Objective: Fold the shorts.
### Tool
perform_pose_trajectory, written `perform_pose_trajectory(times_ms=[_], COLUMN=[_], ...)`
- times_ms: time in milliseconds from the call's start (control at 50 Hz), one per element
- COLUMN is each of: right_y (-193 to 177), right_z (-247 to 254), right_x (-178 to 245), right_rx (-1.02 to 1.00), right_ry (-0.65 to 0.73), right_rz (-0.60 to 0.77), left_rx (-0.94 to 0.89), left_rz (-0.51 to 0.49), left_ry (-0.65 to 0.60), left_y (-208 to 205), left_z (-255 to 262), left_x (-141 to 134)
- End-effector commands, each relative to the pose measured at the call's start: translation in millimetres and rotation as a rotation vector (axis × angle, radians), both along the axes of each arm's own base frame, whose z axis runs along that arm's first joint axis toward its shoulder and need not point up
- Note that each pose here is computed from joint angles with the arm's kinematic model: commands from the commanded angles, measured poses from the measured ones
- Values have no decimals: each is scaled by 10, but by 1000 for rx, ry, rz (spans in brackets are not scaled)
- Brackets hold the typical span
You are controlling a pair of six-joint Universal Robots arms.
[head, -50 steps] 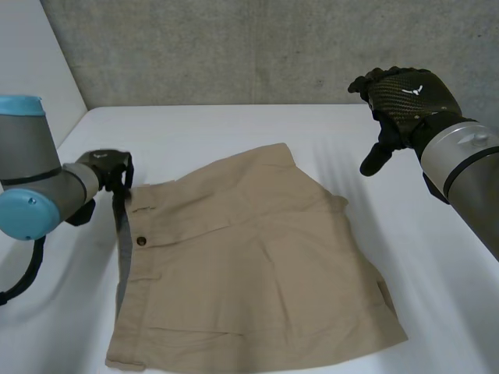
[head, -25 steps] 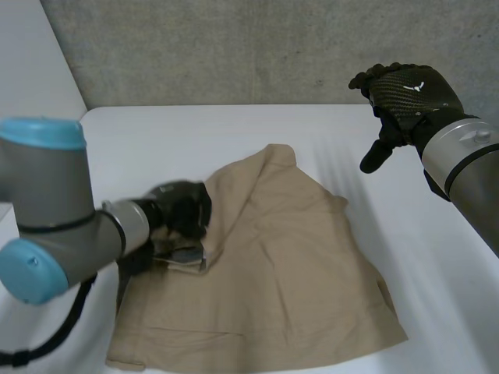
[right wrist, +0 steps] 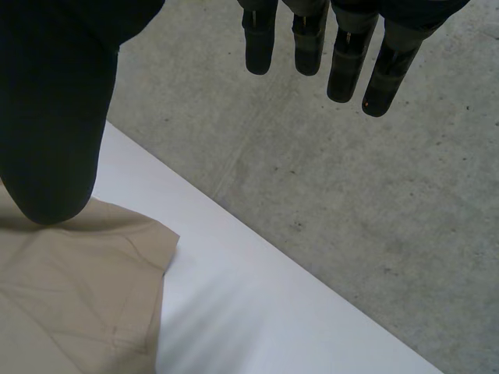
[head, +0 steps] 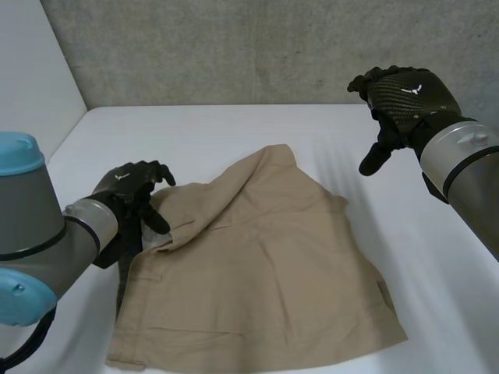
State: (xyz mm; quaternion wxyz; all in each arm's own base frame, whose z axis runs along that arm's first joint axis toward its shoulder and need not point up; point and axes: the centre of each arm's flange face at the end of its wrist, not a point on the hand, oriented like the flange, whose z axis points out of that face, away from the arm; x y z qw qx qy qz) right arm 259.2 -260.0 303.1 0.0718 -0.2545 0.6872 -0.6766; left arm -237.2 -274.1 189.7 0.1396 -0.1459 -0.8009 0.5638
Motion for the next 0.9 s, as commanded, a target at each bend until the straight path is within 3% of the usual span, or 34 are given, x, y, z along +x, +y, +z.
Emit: perform_pose_trajectory(times_ms=[20, 240, 360, 440, 580, 680, 740, 800, 820, 900], right_y=[26, 30, 28, 25, 25, 8, -9, 19, 22, -101], right_z=[-6, -9, -15, -20, -6, 77, 121, 244, 297, 430], right_x=[23, 27, 28, 28, 29, 6, -21, -44, -63, -216], right_rx=[2, 2, 4, 5, 0, -24, -37, -71, -88, -142], right_ry=[1, 1, 2, 2, 2, -8, -14, -30, -38, -60], right_rz=[9, 11, 11, 11, 11, 2, -8, -11, -17, -75], left_rx=[-74, -72, -87, -179, -487, -742, -883, -888, -864, -787], left_rz=[15, 97, 126, 162, 289, 257, 207, 118, 50, -112], left_ry=[-75, -264, -265, -246, -159, -31, 77, 124, 143, 149], left_y=[-231, -723, -835, -1018, -1311, -1122, -726, -409, -203, 266], left_z=[-147, -552, -499, -230, 785, 1550, 2068, 2124, 2049, 1746], left_x=[25, 272, 331, 346, 287, -82, -360, -651, -859, -1265])
